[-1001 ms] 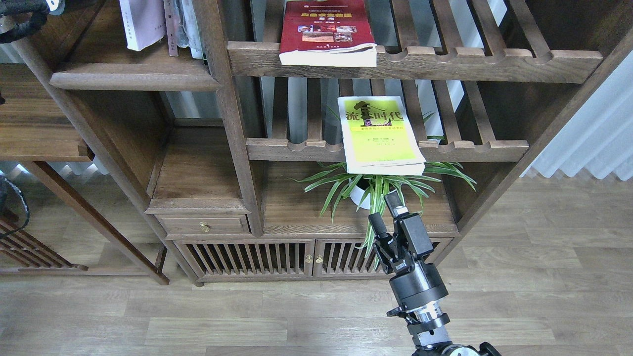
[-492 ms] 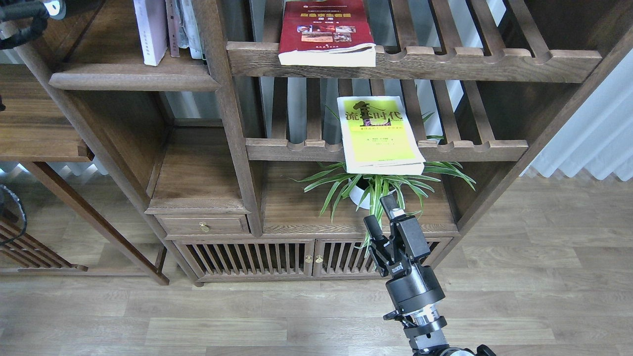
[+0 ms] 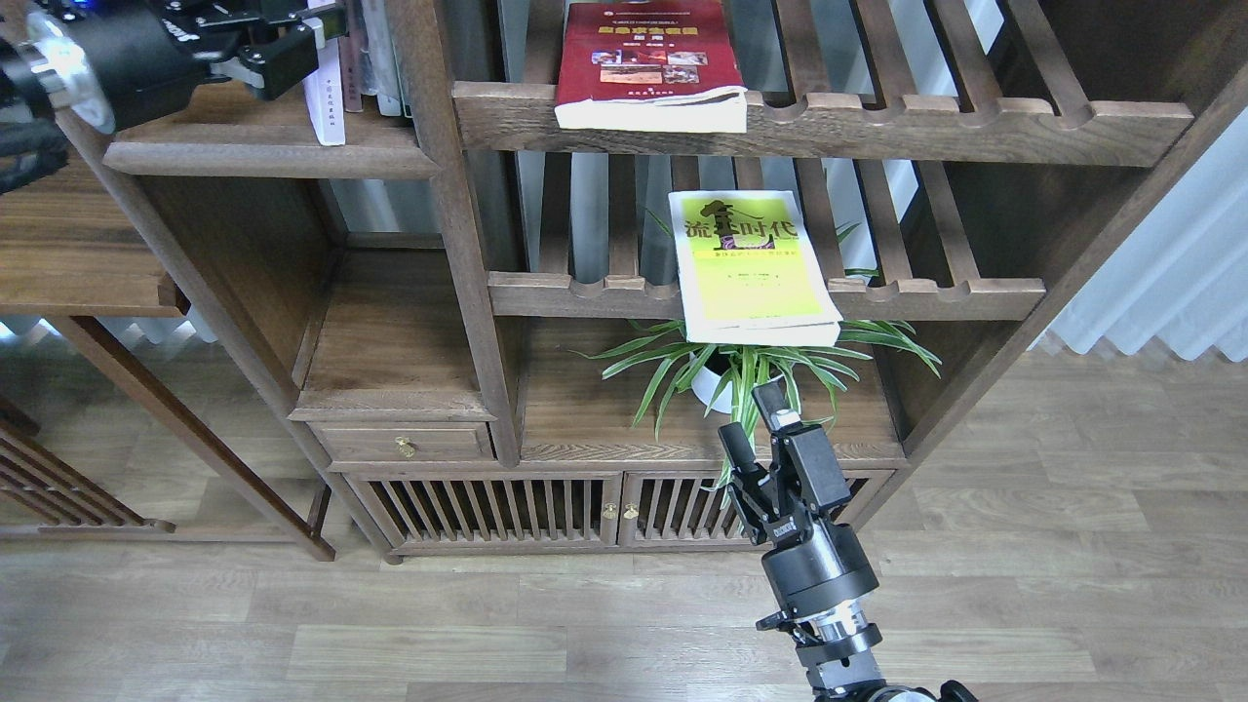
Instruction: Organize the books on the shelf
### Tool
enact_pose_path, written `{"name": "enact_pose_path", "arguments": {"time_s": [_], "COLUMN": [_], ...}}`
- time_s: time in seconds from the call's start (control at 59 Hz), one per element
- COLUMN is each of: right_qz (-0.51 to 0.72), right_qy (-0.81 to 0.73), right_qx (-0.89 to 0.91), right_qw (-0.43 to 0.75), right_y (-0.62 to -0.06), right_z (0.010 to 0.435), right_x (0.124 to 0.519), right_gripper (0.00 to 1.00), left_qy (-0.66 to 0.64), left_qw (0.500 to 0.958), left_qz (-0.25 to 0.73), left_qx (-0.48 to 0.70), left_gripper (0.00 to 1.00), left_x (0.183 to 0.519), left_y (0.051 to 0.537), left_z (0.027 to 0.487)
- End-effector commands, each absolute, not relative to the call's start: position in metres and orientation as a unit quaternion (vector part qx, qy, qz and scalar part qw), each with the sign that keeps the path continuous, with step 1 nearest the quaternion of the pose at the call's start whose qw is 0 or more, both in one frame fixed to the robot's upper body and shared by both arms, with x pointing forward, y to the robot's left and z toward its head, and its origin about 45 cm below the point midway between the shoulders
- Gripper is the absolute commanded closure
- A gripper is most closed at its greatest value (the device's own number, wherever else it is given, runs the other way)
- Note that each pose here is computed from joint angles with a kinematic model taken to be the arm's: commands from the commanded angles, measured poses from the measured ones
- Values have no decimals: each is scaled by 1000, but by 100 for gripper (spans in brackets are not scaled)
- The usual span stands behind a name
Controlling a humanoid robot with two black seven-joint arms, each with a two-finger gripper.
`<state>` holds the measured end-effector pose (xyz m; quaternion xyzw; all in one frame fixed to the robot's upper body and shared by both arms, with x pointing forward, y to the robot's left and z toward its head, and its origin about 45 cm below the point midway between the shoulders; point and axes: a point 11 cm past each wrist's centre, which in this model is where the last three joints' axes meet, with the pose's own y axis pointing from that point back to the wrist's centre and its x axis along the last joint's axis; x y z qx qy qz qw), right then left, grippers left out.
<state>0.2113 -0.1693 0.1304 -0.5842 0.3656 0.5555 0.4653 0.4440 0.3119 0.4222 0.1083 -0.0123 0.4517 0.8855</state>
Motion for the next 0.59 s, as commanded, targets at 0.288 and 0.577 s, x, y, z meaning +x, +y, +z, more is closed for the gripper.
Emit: {"name": "enact_pose_path", "arguments": {"time_s": [0.288,0.577], "right_qz": [555,554], "right_qy": [364,362], "right_qx": [-585,-586], "right_qw": [466,468], "right_y": [-169,-169], "right_z": [132,134], "right_x": [212,212], "right_gripper": [2,2], "left_qy": [8,95], "left_qw": [898,907], "left_qz": [433,409], "left_qx": [76,-39], "left_gripper": [55,55], "left_x": [402,392], "left_y": [325,332], "left_z": [413,410]}}
